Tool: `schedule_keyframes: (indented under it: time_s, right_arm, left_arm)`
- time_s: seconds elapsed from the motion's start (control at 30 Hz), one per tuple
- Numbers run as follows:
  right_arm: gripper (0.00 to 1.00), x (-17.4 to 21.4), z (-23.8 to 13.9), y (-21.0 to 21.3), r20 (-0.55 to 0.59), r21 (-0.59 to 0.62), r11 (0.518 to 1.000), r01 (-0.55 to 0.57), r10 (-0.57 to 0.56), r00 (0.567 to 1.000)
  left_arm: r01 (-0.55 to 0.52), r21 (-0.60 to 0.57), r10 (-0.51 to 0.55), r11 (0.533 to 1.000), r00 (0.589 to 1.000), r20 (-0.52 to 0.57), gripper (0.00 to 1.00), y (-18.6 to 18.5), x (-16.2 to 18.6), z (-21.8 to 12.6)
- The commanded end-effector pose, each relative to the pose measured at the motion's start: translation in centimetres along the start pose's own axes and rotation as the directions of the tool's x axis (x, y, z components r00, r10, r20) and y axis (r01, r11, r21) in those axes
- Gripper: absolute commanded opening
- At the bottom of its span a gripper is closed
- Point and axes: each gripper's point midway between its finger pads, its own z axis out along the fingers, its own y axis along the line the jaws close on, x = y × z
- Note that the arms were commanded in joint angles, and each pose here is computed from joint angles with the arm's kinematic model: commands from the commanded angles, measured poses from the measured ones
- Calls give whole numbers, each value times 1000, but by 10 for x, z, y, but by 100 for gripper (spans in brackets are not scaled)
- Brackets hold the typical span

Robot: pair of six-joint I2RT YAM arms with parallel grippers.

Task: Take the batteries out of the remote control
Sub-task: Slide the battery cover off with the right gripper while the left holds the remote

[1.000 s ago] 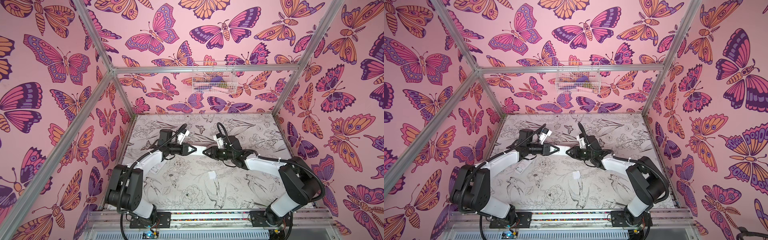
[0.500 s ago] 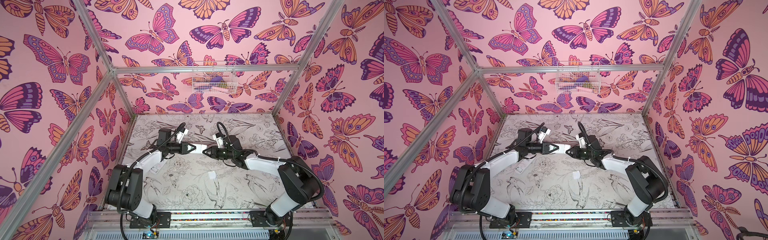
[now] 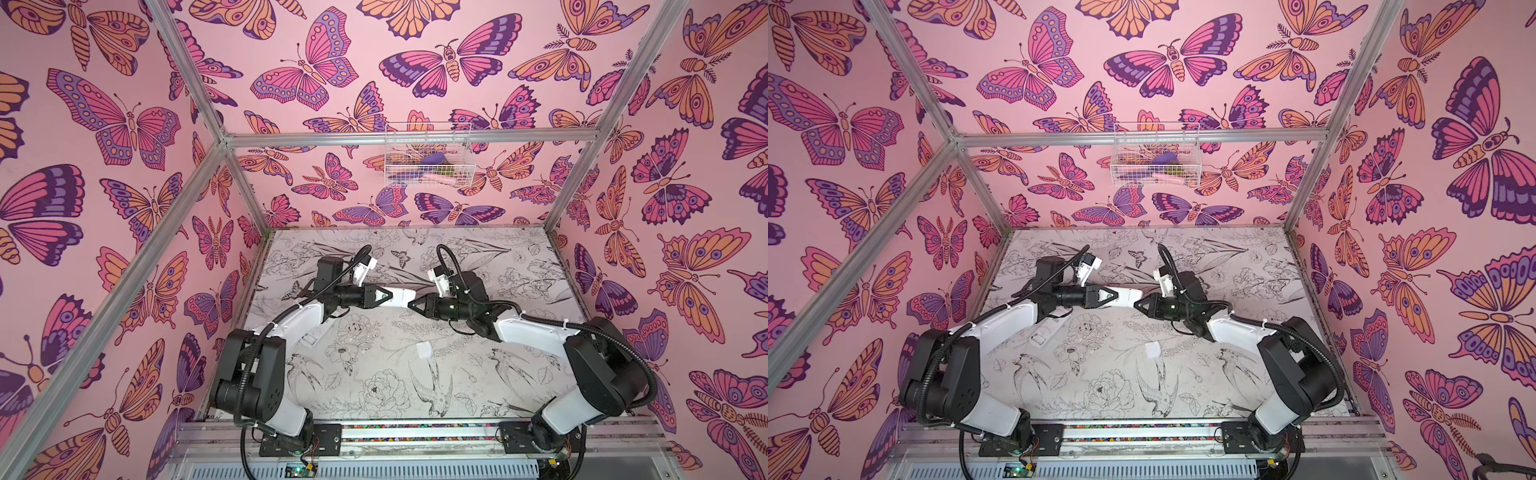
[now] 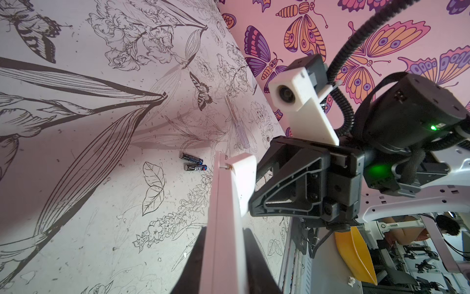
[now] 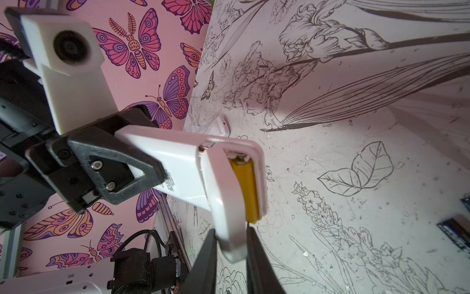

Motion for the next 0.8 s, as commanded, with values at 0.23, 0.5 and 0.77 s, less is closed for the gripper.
schedule_keyframes:
  time_s: [0.23,0.5,0.77]
  right_arm:
    - [24,-6,3,35,25,-112,992,55,-52,998]
    - [22,-7,2,36,35,-107,992,60,-57,998]
    - [22,-15,-8,50,76,-139,987,86,-76,994]
  left_arm:
    - [-44,105,48,994,998,-35,0,-24,12,4]
    - [-49,89,53,995,998,-37,0,-19,15,4]
    - [-50,82,53,995,998,-39,0,-18,16,4]
